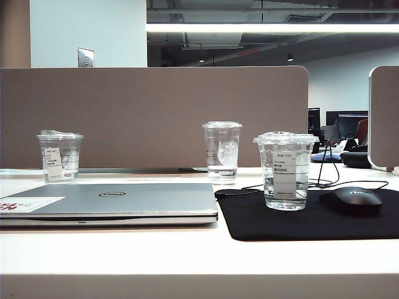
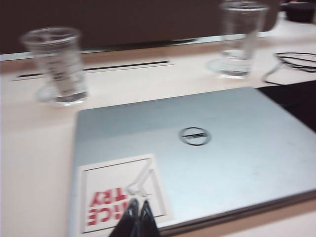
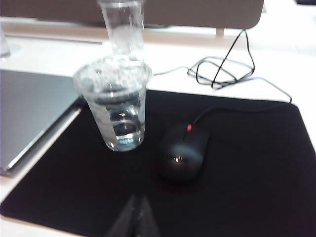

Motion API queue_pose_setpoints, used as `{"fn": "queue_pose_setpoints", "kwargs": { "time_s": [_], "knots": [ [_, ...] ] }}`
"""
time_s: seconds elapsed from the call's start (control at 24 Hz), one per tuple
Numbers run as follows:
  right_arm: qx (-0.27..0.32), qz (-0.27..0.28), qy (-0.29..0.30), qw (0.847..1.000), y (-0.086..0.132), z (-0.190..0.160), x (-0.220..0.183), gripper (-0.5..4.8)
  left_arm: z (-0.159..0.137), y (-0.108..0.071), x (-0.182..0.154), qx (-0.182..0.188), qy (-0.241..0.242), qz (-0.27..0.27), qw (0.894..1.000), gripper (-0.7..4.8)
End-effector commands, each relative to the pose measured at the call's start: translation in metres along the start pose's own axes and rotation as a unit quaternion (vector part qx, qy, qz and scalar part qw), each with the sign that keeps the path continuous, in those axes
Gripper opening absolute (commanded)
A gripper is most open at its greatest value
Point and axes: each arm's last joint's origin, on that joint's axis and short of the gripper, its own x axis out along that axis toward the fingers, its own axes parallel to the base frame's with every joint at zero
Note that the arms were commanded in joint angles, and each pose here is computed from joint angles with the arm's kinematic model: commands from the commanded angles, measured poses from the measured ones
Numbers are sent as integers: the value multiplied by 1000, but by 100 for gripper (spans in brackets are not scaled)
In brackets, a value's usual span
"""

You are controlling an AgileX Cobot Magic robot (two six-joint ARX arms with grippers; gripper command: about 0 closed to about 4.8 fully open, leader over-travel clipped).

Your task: Pick up the coffee cup on the middle and place it on the right side of the laptop.

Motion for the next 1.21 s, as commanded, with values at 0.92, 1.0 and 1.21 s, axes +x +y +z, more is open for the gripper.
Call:
{"fn": "queue_pose_setpoints", "kwargs": {
  "time_s": [0.92, 1.0, 1.21],
  "knots": [
    [-88, -38, -87, 992, -1, -18, 15, -5, 4, 20, 1, -15, -17, 50, 999, -5],
    [-87, -38, -87, 992, -1, -18, 15, -5, 4, 20, 1, -15, -17, 50, 999, -5],
    [-87, -38, -87, 992, -1, -18, 15, -5, 4, 20, 1, -15, -17, 50, 999, -5]
  ]
}}
